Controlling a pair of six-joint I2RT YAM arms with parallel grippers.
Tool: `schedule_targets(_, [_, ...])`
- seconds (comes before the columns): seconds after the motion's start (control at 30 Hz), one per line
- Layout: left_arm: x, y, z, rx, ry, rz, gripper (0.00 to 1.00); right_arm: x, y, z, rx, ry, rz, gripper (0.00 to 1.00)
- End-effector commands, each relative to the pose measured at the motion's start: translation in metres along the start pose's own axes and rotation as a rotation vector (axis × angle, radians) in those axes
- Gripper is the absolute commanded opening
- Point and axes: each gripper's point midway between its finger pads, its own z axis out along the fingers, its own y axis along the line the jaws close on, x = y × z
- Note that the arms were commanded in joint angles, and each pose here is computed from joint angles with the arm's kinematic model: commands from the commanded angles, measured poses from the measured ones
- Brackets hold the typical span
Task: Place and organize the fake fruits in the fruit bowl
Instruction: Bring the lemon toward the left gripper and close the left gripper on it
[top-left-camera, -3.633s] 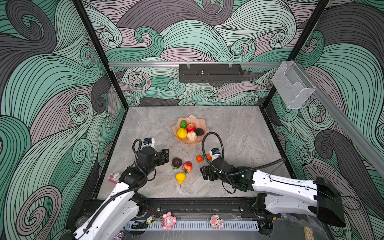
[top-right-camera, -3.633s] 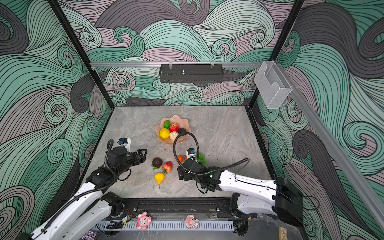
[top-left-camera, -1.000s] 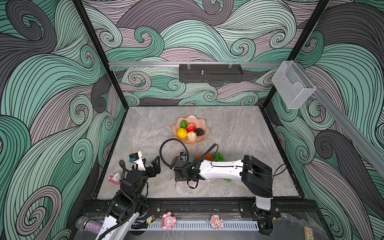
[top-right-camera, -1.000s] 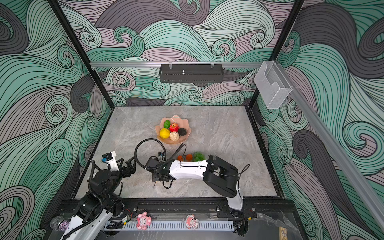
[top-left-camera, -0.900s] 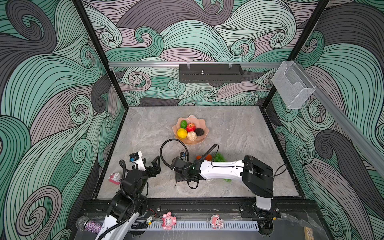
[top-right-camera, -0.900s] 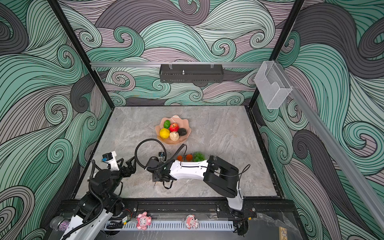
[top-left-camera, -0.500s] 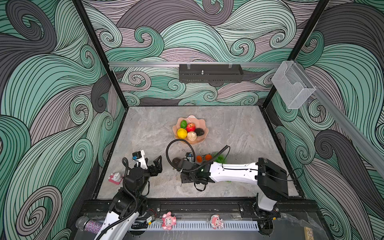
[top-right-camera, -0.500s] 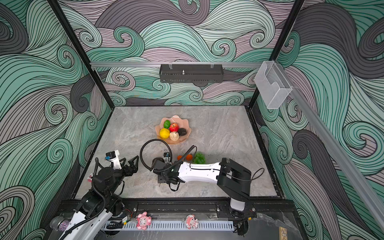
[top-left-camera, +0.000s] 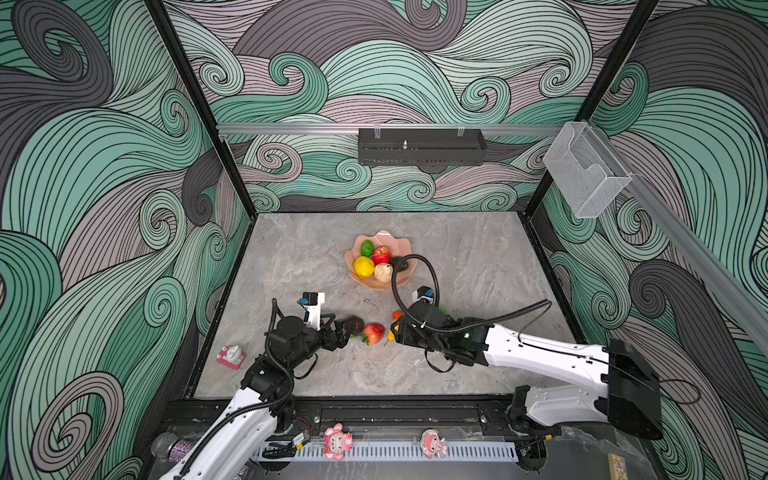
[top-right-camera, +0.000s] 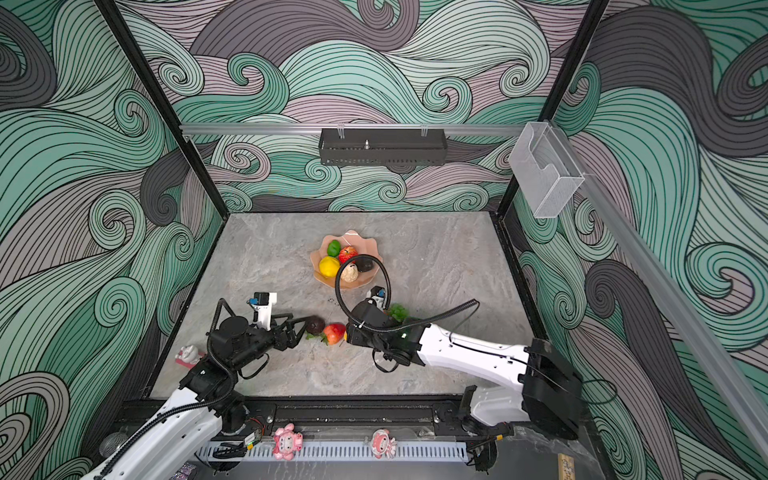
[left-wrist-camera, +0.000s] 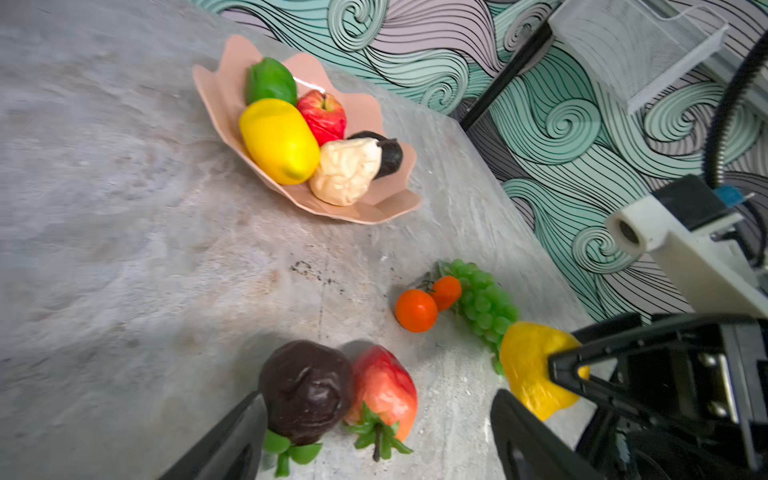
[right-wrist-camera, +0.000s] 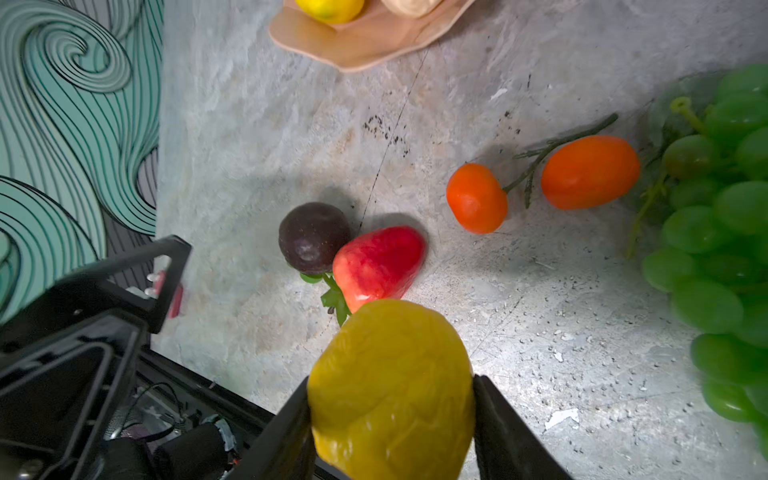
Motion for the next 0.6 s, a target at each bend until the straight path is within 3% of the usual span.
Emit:
schedule_targets(0.0, [-0.021,-0.052,0.001,0.219,-0.042,0.087,0.85,-0.015,-0.001,-0.007,-0.069,-0.055,0.089,0.56])
schedule_targets(0.27, [-0.006,-0.106,0.02,0.318,0.022,0.275,0.84,-0.027,-0.002,-0.007,-0.184,-0.043,0.227,0.56])
schedule_targets(0.57, [0.001,-0.135,0.049,0.363,0.048,0.34,0.73,-0.027,0.011,-0.017,-0.304,-0.036,0.305,0.55])
